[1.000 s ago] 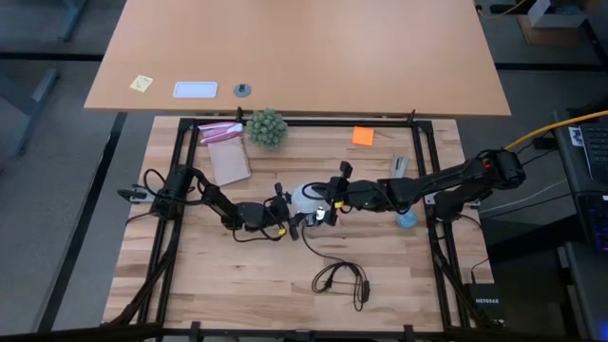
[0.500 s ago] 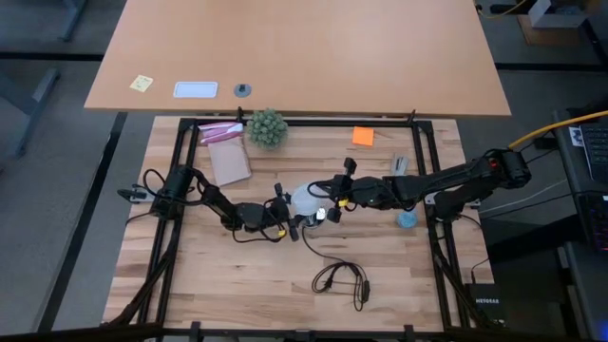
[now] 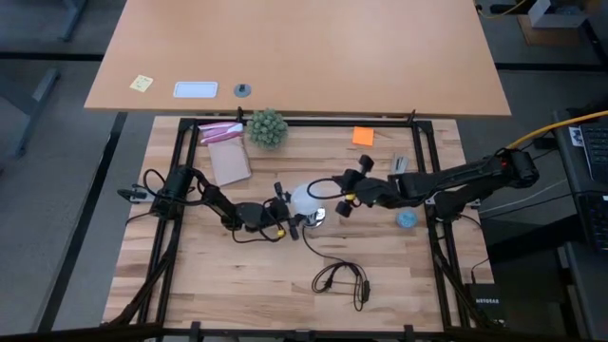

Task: Screw lightbulb
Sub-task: Insert the lightbulb into the lamp

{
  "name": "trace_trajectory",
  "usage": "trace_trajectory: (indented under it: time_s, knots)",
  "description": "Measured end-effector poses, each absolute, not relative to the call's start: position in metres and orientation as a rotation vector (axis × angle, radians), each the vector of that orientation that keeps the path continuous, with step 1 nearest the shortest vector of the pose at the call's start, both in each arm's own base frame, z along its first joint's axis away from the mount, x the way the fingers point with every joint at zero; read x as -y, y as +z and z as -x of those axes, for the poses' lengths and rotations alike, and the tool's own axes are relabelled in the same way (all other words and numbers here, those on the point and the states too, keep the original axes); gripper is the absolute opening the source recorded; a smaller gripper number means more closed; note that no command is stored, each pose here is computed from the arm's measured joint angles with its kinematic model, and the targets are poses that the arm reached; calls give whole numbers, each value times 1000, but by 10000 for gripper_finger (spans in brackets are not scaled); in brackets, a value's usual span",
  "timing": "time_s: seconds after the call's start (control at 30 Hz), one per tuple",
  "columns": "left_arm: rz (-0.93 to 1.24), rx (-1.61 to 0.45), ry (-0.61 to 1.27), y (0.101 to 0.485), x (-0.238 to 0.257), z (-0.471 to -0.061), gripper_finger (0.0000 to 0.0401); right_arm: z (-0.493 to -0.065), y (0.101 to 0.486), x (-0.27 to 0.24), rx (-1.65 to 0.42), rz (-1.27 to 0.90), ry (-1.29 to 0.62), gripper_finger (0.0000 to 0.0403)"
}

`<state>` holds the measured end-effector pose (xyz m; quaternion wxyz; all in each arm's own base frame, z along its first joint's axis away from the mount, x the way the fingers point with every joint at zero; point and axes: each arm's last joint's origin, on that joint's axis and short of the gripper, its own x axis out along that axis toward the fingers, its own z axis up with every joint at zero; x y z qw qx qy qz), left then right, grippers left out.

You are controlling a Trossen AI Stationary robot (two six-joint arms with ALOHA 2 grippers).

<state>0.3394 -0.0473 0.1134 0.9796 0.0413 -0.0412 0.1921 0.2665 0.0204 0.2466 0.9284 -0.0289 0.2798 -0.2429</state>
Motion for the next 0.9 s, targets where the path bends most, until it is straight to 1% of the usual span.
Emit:
trace_trajectory:
  time_s: [0.3,0.63,0.9]
  knots:
    - [-103,103,379,119,52,-346,178,-256,234,-20,-722,-2,-508,20]
    - [-104,100,374,119,54,-346,178,-252,223,-22,-782,-57,-438,20]
    - [-103,-16,374,137,51,-347,178,-247,207,-21,-785,-88,-447,20]
